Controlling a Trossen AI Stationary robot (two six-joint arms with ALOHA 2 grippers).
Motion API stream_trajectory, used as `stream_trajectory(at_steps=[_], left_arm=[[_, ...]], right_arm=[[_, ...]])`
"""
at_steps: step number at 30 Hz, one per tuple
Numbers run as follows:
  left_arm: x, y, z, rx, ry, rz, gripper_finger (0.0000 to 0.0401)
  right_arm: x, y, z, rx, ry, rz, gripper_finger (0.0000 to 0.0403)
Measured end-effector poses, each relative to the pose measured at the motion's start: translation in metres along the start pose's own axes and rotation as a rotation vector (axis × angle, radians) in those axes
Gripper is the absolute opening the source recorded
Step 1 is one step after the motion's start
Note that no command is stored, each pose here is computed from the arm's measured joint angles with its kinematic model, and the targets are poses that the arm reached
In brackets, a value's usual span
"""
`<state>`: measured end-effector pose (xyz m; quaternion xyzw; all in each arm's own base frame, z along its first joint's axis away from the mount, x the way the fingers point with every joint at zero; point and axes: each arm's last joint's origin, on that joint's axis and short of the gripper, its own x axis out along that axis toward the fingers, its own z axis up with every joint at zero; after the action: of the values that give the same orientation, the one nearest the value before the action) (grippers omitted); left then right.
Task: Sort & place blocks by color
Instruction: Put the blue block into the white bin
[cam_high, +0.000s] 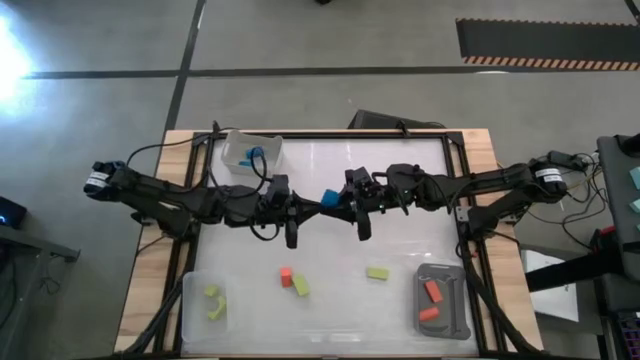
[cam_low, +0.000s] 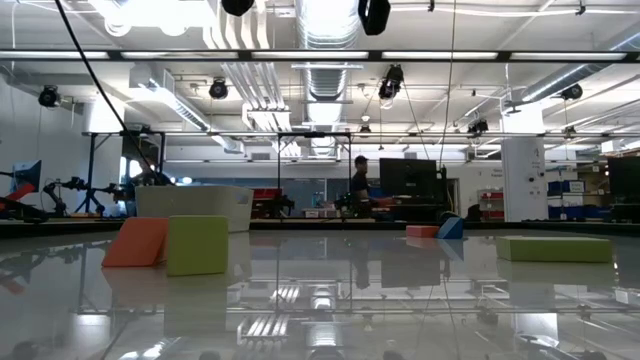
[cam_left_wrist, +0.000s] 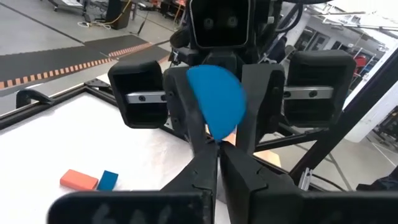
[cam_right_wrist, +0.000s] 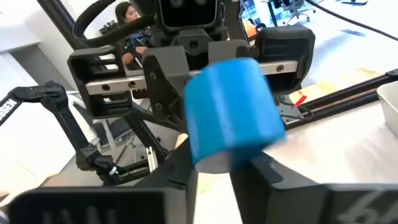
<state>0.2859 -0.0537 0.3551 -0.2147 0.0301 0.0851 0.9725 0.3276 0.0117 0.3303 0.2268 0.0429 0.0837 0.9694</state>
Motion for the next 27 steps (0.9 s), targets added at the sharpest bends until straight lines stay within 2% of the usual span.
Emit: stream_trajectory(at_steps=[5, 15, 19, 23, 27], left_arm=[[-0.001, 0.0, 0.0, 0.001, 0.002, -0.001, 0.0003], [-0.001, 0.0, -0.001, 0.005, 0.01, 0.001, 0.0001], [-0.004, 0.002, -0.001, 0.01, 0.037, 0.004, 0.0001], [-0.022, 0.015, -0.009, -0.042, 0.22, 0.124, 0.0001], [-0.036, 0.041, -0.036, -0.096, 0.503, 0.392, 0.0001]], right_arm=[[0.0, 0.0, 0.0, -0.021, -0.002, 0.005, 0.002], [-0.001, 0.0, 0.0, -0.046, 0.001, 0.003, 0.0017], [-0.007, 0.001, 0.004, 0.033, 0.064, -0.041, 0.0015], [-0.022, 0.006, 0.012, 0.113, 0.27, -0.183, 0.0007], [-0.04, 0.011, 0.019, 0.134, 0.491, -0.379, 0.0006]])
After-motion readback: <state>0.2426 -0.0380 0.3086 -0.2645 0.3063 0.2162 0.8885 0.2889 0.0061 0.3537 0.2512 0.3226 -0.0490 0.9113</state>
